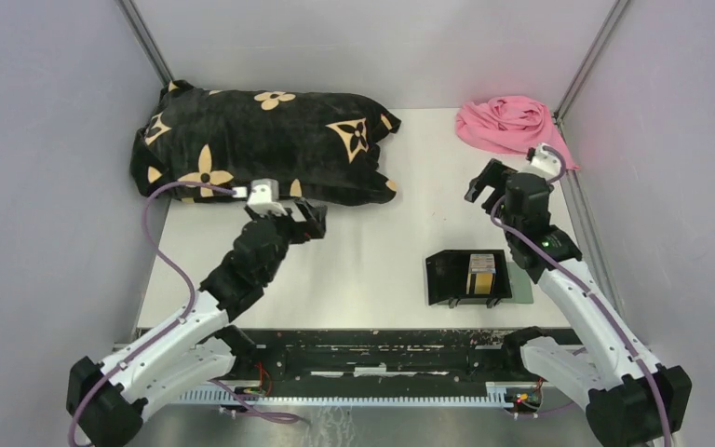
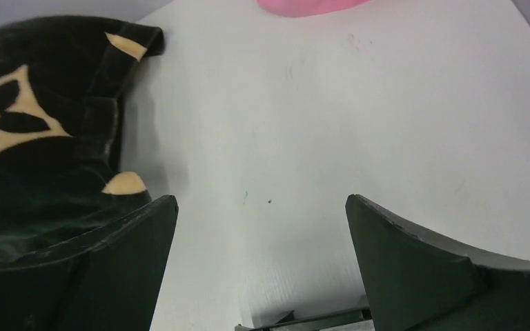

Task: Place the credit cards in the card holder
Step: Move the storage box to the center of the board.

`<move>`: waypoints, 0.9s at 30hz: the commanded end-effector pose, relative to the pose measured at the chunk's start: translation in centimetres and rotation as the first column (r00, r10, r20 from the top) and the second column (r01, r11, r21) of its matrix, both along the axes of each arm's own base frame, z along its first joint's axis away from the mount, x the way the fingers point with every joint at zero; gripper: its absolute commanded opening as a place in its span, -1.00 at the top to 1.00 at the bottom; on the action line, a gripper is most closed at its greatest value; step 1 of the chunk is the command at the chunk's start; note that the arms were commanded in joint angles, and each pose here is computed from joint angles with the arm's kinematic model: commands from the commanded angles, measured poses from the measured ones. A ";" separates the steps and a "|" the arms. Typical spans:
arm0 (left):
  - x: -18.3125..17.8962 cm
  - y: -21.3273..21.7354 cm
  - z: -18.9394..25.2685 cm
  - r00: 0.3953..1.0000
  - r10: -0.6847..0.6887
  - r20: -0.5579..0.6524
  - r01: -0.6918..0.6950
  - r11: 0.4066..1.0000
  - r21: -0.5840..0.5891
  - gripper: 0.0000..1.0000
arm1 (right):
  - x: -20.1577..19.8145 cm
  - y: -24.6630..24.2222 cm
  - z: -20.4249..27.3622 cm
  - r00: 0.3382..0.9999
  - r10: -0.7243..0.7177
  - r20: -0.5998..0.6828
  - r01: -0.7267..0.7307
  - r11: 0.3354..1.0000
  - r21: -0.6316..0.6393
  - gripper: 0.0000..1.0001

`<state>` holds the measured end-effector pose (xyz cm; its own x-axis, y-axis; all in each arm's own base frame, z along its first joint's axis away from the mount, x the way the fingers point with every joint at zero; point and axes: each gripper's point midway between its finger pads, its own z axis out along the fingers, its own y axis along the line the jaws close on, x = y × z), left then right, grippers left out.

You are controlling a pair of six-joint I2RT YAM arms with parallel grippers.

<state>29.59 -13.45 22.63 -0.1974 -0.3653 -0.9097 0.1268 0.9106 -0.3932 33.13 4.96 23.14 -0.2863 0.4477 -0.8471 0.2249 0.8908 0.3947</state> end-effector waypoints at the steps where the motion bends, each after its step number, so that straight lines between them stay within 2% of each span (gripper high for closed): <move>1: -2.6 -3.6 -0.1 0.998 -0.030 -0.057 0.034 0.997 0.073 -0.98 | -0.9 -1.9 -0.5 0.991 -0.131 -0.033 0.122 0.974 -0.192 -0.99; 5: -4.5 -8.9 0.3 0.987 -0.149 -0.063 0.159 0.964 0.211 -0.98 | -1.1 -2.7 0.0 0.986 -0.159 -0.047 0.143 0.959 -0.243 -0.99; 9: -5.9 -14.4 -0.8 0.961 -0.264 -0.080 0.274 0.886 0.375 -0.98 | -1.8 -3.6 -0.5 0.979 -0.199 -0.041 0.182 0.948 -0.260 -0.99; 12: -6.4 -17.9 -2.3 0.931 -0.350 -0.102 0.357 0.820 0.446 -0.98 | -2.5 -4.3 -0.6 0.971 -0.232 -0.048 0.212 0.940 -0.266 -0.99; 17: -6.7 -22.7 -4.5 0.852 -0.511 -0.114 0.498 0.721 0.482 -0.98 | -4.3 -6.1 1.4 0.950 -0.312 0.009 0.305 0.921 -0.244 -0.87; 21: -7.1 -26.6 -5.7 0.770 -0.626 -0.124 0.593 0.630 0.501 -0.98 | -5.0 -5.8 3.0 0.952 -0.292 0.087 0.302 0.942 -0.148 -0.69; 24: -6.7 -28.4 -6.8 0.743 -0.659 -0.122 0.617 0.602 0.506 -0.98 | -5.7 -6.3 3.6 0.937 -0.338 0.092 0.347 0.932 -0.103 -0.57; 27: -6.4 -29.8 -7.5 0.701 -0.704 -0.113 0.661 0.583 0.473 -0.98 | -6.0 -6.5 3.4 0.933 -0.354 0.062 0.359 0.927 -0.109 -0.56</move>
